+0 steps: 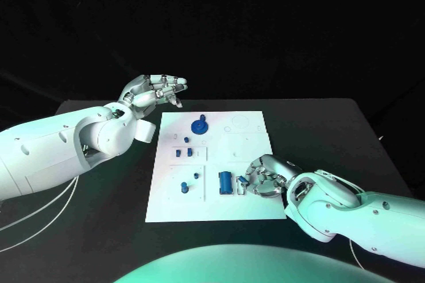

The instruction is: Assemble the parts on the task board

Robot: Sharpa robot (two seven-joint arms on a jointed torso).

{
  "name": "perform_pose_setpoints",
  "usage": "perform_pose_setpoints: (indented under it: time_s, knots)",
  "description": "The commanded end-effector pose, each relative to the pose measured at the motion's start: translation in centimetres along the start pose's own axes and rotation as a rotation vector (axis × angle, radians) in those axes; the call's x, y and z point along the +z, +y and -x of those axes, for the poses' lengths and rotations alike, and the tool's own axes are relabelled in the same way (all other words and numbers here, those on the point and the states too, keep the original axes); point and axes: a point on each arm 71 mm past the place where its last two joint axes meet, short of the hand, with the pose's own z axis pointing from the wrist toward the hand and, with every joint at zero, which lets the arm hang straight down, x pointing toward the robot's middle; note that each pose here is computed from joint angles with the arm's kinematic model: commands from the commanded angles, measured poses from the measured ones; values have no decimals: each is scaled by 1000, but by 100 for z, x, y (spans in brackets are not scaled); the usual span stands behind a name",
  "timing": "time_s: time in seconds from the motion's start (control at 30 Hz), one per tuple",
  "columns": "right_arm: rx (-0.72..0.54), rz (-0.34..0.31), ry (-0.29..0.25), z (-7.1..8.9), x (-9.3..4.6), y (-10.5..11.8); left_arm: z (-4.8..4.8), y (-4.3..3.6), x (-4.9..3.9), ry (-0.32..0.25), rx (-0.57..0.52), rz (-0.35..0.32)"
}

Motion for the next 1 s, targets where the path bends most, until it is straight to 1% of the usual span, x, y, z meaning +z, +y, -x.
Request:
perform_pose_setpoints:
  time_s: [0.03, 0.37, 0.6, 1.0]
  knots:
    - [24, -11, 46, -55, 20, 6, -23, -8, 6, 14, -9, -5]
    - [2, -18, 62, -92, 68, 13, -26, -7, 5, 16, -10, -3]
    - [-6, -14, 68, -104, 78, 28, -22, -8, 2, 15, -9, -2]
    - [-9, -7, 60, -101, 82, 36, -19, -6, 1, 15, -9, 1]
